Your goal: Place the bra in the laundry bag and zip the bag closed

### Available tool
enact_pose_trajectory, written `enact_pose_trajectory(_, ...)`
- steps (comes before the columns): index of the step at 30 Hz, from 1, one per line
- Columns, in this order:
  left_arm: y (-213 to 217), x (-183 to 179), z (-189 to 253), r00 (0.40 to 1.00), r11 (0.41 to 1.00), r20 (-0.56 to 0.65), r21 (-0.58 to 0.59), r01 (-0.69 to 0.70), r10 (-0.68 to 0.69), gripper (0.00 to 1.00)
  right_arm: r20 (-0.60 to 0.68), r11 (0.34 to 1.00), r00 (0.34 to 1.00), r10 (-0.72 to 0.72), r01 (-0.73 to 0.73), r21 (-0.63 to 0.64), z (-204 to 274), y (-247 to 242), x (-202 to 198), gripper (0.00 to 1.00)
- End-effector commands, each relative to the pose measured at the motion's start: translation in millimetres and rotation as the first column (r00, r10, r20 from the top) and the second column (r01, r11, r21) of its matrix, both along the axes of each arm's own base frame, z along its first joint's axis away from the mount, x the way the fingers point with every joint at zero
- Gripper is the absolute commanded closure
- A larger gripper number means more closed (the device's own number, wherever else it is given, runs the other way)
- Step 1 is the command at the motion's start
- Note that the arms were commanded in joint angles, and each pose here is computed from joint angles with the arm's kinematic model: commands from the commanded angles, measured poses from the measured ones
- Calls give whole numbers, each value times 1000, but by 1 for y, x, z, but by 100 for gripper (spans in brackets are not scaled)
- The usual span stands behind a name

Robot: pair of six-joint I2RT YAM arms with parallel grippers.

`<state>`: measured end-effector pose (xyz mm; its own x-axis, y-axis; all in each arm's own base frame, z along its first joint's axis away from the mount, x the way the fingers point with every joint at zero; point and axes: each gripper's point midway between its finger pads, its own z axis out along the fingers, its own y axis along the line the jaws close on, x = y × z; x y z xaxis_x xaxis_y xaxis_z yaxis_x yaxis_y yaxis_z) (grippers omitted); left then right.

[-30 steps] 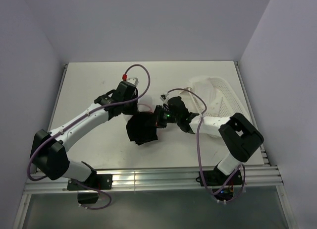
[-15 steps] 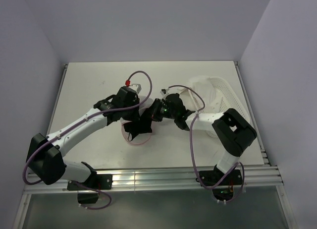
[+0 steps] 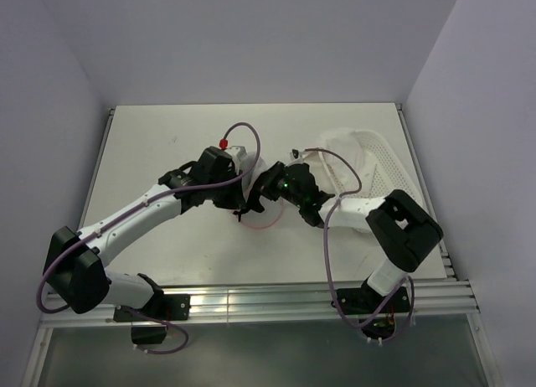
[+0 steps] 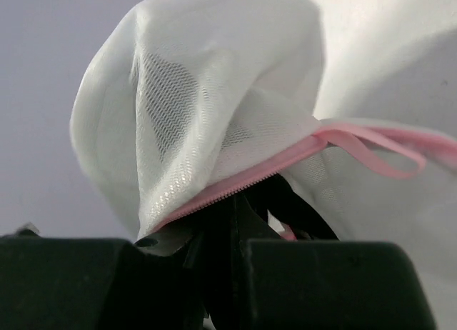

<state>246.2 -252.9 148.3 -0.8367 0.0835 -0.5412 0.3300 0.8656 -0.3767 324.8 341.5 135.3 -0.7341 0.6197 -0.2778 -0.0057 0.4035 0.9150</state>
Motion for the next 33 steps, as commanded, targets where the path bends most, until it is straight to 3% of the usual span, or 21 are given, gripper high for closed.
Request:
enact_pose_trajectory(1,-36,-23,39,990,976,-27,-172,133,-140,100,135,980,972,-192,182,79,56,-21,21,100)
enact_pose_trajectory(5,-53,-36,58,978,941,-37,-281,187,-206,100,169,951,936,-310,305,55,66,-42,26,100)
enact_pose_trajectory(10,-68,-48,81,963,888,-33,-398,233,-267,100,148,929,918,-368,357,97,77,-54,24,100)
enact_pose_trajectory(13,-56,-38,75,979,924,-20,-335,186,-205,100,141,926,918,-371,355,127,89,-57,19,100)
enact_pose_trajectory(16,-58,-42,72,973,907,-49,-375,192,-226,100,152,911,902,-404,383,153,103,-69,15,100)
enact_pose_trajectory(20,-79,-57,110,945,781,3,-562,272,-327,100,195,872,851,-488,484,75,112,-88,14,100)
enact_pose_trajectory(23,-88,-73,130,915,686,-39,-675,272,-401,100,212,817,799,-562,576,-6,111,-102,10,100)
enact_pose_trajectory(24,-93,-77,144,902,623,-30,-733,273,-430,100,198,801,793,-577,596,-52,107,-106,9,100)
enact_pose_trajectory(27,-96,-82,158,890,541,-5,-796,272,-456,100,192,768,771,-608,632,-104,101,-114,7,100)
enact_pose_trajectory(30,-96,-83,161,890,524,-41,-820,230,-455,100,179,747,758,-627,651,-138,98,-120,5,100)
enact_pose_trajectory(33,-96,-77,148,903,565,-79,-802,195,-423,100,180,709,731,-659,683,-176,99,-131,3,100)
